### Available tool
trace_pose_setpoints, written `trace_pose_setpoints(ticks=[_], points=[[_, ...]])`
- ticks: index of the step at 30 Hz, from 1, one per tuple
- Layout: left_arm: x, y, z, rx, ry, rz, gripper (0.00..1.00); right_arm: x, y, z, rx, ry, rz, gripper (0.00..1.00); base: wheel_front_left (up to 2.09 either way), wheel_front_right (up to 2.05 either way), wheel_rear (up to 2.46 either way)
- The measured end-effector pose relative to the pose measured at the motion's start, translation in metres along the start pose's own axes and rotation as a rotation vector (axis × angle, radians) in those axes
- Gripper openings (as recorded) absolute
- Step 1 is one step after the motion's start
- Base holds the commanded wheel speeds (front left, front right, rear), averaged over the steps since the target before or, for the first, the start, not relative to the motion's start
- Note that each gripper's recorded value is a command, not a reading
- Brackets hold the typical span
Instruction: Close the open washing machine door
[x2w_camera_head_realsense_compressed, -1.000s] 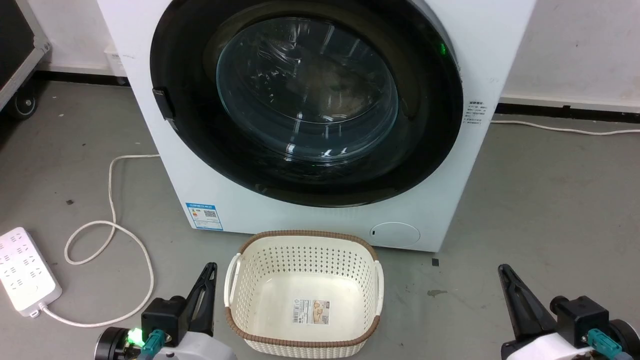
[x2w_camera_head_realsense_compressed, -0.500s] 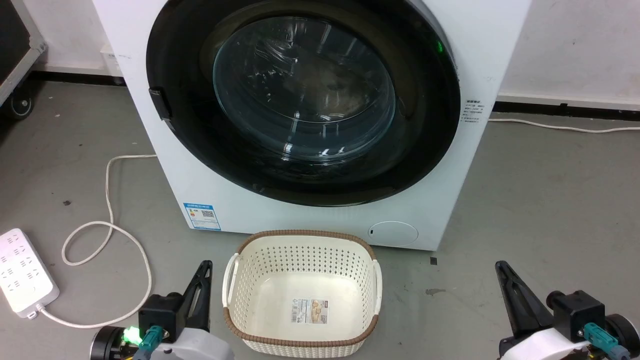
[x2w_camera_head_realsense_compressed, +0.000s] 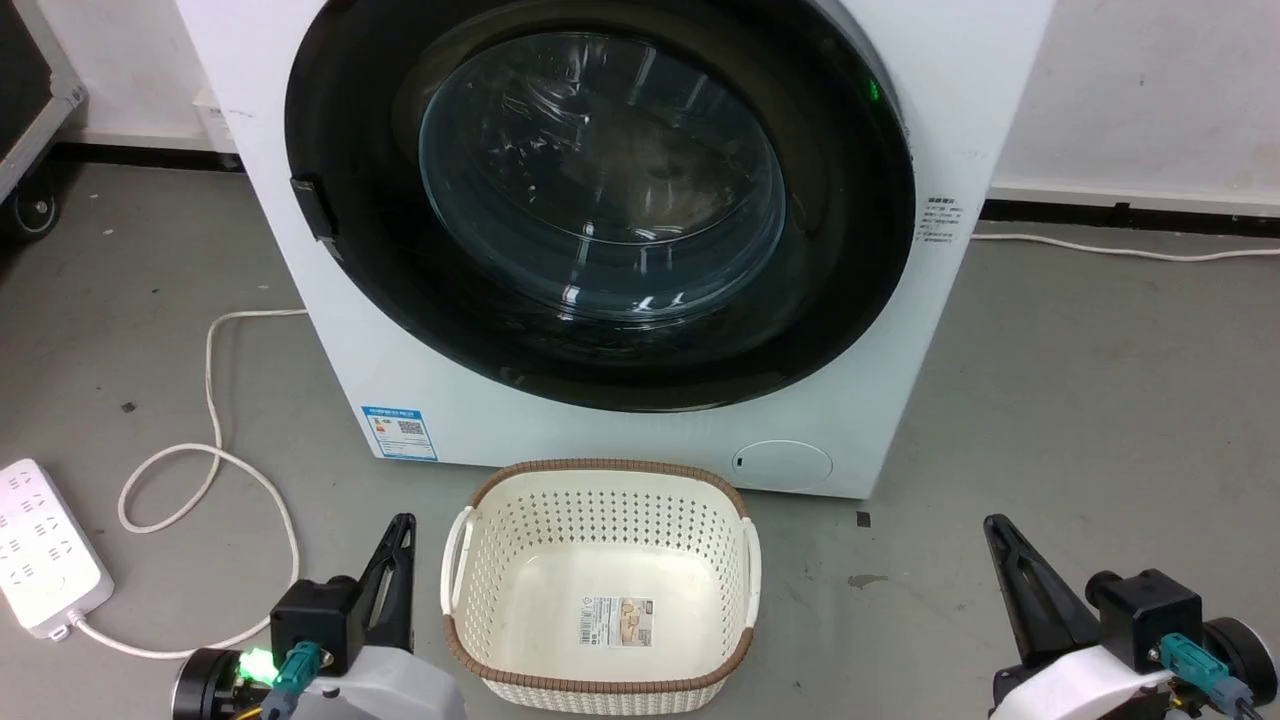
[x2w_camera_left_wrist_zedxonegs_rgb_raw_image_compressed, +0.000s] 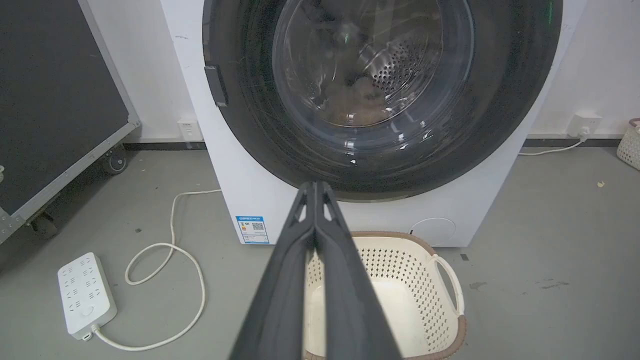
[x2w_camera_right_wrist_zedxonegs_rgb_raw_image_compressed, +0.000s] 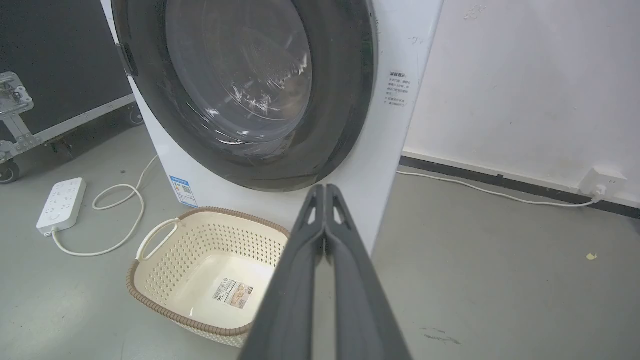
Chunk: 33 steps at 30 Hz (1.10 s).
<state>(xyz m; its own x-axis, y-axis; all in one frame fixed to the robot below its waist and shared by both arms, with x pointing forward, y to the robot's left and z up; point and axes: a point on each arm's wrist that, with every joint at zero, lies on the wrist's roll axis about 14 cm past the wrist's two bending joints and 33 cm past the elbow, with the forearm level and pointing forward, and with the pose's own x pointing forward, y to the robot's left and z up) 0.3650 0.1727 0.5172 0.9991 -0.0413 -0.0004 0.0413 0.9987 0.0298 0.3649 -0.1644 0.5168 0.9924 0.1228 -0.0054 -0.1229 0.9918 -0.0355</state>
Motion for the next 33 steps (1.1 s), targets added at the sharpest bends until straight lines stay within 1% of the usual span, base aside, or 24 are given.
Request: trace_pose_setpoints(ticks=[33], points=[[0.0042,0.0050,0.0042,0.018,0.020,0.037,0.00,0.0037,0.0026,0.0038,-0.009,0.020,0.007,0.00,0.00,0.00,0.00]])
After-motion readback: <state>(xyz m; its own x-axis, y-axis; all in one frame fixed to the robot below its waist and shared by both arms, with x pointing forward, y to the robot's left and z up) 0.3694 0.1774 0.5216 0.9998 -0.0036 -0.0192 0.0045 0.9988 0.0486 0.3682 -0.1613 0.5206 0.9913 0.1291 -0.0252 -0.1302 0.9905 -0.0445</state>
